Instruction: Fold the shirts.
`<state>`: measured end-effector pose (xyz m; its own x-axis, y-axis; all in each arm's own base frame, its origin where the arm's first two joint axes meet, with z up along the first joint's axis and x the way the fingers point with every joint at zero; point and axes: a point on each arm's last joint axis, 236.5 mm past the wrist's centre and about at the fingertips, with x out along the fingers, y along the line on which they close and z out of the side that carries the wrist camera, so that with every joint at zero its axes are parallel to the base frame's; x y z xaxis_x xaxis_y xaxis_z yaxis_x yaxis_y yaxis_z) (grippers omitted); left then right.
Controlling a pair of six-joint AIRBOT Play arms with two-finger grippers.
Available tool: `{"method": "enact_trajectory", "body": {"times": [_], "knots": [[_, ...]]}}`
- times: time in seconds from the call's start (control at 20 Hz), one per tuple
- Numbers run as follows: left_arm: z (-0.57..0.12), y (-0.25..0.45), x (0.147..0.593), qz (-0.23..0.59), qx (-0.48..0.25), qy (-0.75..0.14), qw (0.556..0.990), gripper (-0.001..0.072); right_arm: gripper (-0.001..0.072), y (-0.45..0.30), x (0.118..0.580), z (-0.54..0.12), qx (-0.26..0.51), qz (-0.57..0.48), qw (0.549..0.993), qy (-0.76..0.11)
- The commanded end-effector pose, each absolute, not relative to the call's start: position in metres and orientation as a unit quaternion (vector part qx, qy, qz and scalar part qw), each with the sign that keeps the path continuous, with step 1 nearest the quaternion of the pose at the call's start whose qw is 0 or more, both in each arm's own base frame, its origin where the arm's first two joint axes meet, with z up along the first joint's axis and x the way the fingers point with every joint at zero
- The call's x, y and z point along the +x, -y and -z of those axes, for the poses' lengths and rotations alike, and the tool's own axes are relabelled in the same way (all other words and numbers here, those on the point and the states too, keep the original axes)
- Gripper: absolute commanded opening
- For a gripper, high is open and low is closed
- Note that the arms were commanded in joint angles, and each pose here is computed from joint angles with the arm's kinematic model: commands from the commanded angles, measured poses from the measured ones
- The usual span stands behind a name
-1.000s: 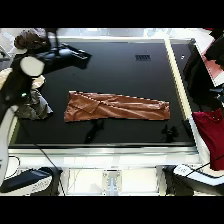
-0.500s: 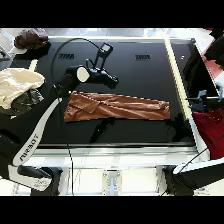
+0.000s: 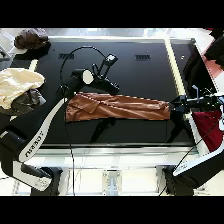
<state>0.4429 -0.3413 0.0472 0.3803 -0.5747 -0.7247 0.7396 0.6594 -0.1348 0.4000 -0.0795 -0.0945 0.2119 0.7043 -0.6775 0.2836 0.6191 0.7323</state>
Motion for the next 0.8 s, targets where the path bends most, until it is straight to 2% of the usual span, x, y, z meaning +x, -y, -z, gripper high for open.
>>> {"method": "enact_trajectory", "body": {"times": [0.0,0.15,0.5,0.6,0.65,0.7,0.75], "knots": [[-0.045,0.341,0.442,0.399,0.107,-0.391,0.822,0.0488,0.0631,0.08,0.399,0.104,0.393,-0.153,0.666,-0.615],[-0.045,0.341,0.442,0.399,0.107,-0.391,0.822,0.0488,0.0596,0.075,0.395,0.102,0.391,-0.163,0.66,-0.621],[-0.045,0.341,0.442,0.399,0.107,-0.392,0.822,0.0488,0.0594,0.054,0.392,0.112,0.34,-0.178,0.656,-0.65],[-0.045,0.341,0.442,0.399,0.107,-0.392,0.822,0.0488,0.0462,0.043,0.391,0.106,0.344,-0.194,0.646,-0.653],[-0.045,0.341,0.442,0.399,0.107,-0.392,0.822,0.0488,0.0431,0.04,0.389,0.104,0.346,-0.201,0.641,-0.655],[-0.045,0.341,0.442,0.399,0.107,-0.392,0.822,0.0488,0.0352,0.036,0.386,0.102,0.347,-0.208,0.634,-0.659],[-0.045,0.341,0.442,0.399,0.107,-0.392,0.822,0.0488,0.0311,0.031,0.385,0.099,0.349,-0.216,0.629,-0.66]]}}
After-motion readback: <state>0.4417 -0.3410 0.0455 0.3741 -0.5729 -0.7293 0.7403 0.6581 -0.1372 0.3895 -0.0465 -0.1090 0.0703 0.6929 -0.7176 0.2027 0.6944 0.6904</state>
